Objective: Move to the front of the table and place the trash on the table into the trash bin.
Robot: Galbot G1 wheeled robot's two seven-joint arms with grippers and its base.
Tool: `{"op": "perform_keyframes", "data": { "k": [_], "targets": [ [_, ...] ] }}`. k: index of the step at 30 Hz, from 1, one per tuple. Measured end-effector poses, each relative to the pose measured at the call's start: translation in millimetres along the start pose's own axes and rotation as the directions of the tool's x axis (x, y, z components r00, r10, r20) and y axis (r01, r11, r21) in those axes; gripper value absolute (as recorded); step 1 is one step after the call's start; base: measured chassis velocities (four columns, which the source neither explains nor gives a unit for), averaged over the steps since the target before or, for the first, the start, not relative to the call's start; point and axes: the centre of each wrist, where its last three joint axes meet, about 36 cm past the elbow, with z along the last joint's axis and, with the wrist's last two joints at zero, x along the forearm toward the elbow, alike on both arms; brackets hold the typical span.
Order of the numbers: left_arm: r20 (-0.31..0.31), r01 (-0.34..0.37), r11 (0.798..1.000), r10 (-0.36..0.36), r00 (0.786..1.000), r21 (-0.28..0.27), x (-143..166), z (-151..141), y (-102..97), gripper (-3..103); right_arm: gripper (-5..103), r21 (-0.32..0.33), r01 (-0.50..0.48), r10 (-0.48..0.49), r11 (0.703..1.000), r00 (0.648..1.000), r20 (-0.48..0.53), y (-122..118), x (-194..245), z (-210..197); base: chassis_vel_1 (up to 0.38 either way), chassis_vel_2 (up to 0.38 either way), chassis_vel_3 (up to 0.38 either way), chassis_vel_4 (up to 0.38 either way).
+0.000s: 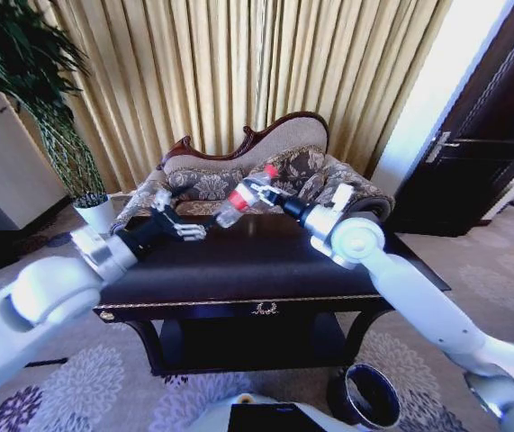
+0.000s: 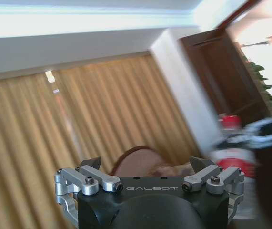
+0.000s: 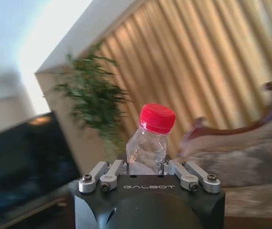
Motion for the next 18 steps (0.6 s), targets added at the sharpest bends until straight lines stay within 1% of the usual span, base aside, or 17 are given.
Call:
{"op": "perform_keyframes", "data": {
  "k": [1,2,3,4,5,6,7,8,9,10,11,12,13,14,17,18],
  "targets": [
    [0.000,0.000,1.000,0.000,1.000,0.000,0.0,0.0,0.0,100,28,0.000,0.000,0.000,1.000,1.000,0.000,0.0,0.0,0.0,0.000,0.000,0.000,0.000],
    [-0.023,0.064,0.998,-0.064,0.998,0.026,-0.1,-0.6,7.7,100,28,0.038,-0.047,0.047,0.998,0.999,0.005,-6.7,14.0,2.4,0.000,0.000,0.000,0.000],
    [-0.054,0.128,0.990,-0.126,0.991,0.050,1.4,-0.5,13.4,100,28,0.077,-0.090,0.090,0.993,0.996,0.006,-11.2,25.3,6.1,0.000,0.000,0.000,0.000],
    [-0.054,0.128,0.990,-0.126,0.991,0.050,1.4,-0.5,13.4,100,28,0.077,-0.090,0.090,0.993,0.996,0.006,-11.2,25.3,6.1,0.000,0.000,0.000,0.000],
    [-0.104,0.210,0.975,-0.202,0.974,0.072,5.2,1.7,20.5,100,28,0.151,-0.147,0.147,0.978,0.989,0.012,-16.5,38.9,10.8,0.000,0.000,0.000,0.000],
    [-0.132,0.264,0.961,-0.252,0.959,0.083,8.7,4.7,26.1,100,28,0.210,-0.191,0.190,0.959,0.981,0.026,-20.4,49.1,14.3,0.000,0.000,0.000,0.000],
    [-0.132,0.264,0.961,-0.252,0.959,0.083,8.7,4.7,26.1,100,28,0.210,-0.191,0.190,0.959,0.981,0.026,-20.4,49.1,14.3,0.000,0.000,0.000,0.000],
    [-0.150,0.302,0.949,-0.287,0.946,0.088,11.3,7.5,30.0,100,28,0.231,-0.208,0.206,0.950,0.978,0.033,-21.8,53.6,16.2,0.000,0.000,0.000,0.000],
    [-0.191,0.402,0.910,-0.378,0.906,0.102,19.4,18.1,39.8,100,28,0.281,-0.269,0.264,0.921,0.963,0.058,-24.8,73.5,22.2,0.000,0.000,0.000,0.000],
    [-0.191,0.402,0.910,-0.378,0.906,0.102,19.4,18.1,39.8,100,28,0.281,-0.269,0.264,0.921,0.963,0.058,-24.8,73.5,22.2,0.000,0.000,0.000,0.000],
    [-0.210,0.446,0.888,-0.418,0.884,0.110,25.0,24.1,45.0,100,28,0.298,-0.297,0.290,0.907,0.955,0.067,-24.6,82.5,25.3,0.000,0.000,0.000,0.000],
    [-0.220,0.475,0.873,-0.444,0.869,0.113,30.2,29.1,48.9,100,28,0.310,-0.314,0.306,0.898,0.949,0.073,-24.1,88.2,27.8,0.000,0.000,0.000,0.000],
    [-0.220,0.475,0.873,-0.444,0.869,0.113,30.2,29.1,48.9,100,28,0.310,-0.314,0.306,0.898,0.949,0.073,-24.1,88.2,27.8,0.000,0.000,0.000,0.000],
    [-0.228,0.504,0.856,-0.471,0.852,0.113,37.4,36.3,54.0,100,28,0.328,-0.336,0.325,0.883,0.941,0.089,-21.8,95.2,28.5,0.000,0.000,0.000,0.000],
    [-0.250,0.556,0.821,-0.515,0.820,0.131,61.7,56.6,60.9,100,28,0.345,-0.386,0.359,0.855,0.922,0.143,-12.4,106.3,21.0,0.000,0.000,0.000,0.000],
    [-0.250,0.556,0.821,-0.515,0.820,0.131,61.7,56.6,60.9,100,28,0.345,-0.386,0.359,0.855,0.922,0.143,-12.4,106.3,21.0,0.000,0.000,0.000,0.000]
  ]
}}
